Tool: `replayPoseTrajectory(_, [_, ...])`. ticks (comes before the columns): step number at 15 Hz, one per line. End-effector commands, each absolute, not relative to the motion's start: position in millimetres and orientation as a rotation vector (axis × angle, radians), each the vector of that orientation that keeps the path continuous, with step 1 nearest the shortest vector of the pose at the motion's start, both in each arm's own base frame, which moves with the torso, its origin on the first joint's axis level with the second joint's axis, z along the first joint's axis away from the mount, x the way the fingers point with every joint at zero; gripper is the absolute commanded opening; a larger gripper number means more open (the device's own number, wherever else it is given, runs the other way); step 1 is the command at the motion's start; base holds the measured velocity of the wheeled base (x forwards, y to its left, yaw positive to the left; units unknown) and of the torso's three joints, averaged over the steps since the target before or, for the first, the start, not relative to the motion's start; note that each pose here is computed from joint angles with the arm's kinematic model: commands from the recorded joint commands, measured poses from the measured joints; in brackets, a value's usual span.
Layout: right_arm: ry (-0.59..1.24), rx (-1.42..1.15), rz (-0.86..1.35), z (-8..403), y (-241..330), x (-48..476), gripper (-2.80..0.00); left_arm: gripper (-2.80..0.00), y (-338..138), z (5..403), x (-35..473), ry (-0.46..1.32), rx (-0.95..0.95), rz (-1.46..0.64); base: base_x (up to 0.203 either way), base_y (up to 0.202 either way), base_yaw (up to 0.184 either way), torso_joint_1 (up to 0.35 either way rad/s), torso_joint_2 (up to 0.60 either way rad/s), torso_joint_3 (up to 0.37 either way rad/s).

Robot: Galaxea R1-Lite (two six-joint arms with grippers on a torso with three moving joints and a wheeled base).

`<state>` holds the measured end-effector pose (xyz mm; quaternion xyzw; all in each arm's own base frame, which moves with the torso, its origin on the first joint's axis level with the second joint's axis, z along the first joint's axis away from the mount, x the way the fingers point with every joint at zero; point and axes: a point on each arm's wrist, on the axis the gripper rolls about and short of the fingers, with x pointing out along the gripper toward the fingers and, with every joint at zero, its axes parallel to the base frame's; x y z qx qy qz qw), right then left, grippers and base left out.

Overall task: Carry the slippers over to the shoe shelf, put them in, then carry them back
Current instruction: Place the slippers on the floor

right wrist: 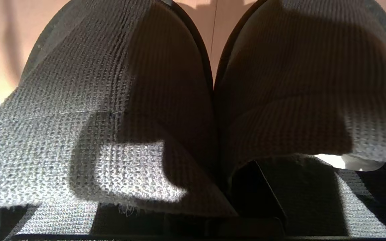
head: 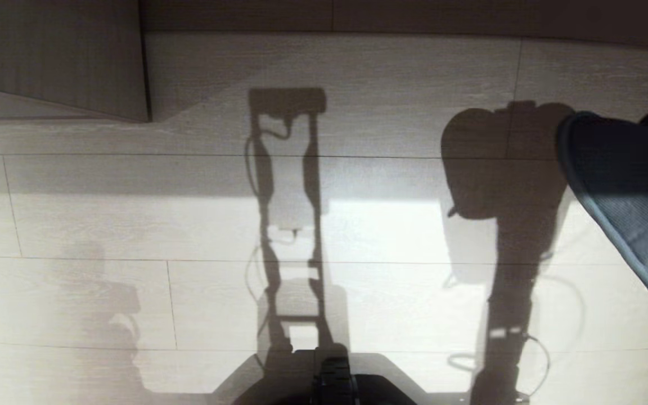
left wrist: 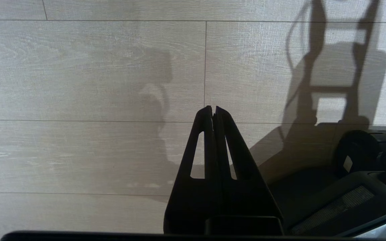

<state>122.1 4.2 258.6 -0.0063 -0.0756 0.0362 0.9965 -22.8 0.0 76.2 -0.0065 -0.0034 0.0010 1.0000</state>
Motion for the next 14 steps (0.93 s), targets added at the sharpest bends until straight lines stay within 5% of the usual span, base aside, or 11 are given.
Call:
replayPoseTrajectory(1, [-0.108,-0.016,0.071,249,6,208,-2.80,-2.80,0,76,-23,-0.008,-0.014,0.003,0.000,0.000,0.000,0.000,0.00,0.000])
replayPoseTrajectory(4, [-0.349,-0.025,0.062,271,7,263,-2.80,-2.80,0,76,-23,-0.008,-0.014,0.001,0.000,0.000,0.000,0.000,0.00,0.000])
replayPoseTrajectory(8, [-0.485,-0.024,0.032,246,9,331,-2.80,-2.80,0,76,-23,-0.008,-0.014,0.003,0.000,0.000,0.000,0.000,0.00,0.000])
replayPoseTrajectory(14, [-0.456,-0.017,0.023,200,11,367,-2.80,-2.80,0,76,-23,-0.009,-0.014,0.001,0.000,0.000,0.000,0.000,0.00,0.000])
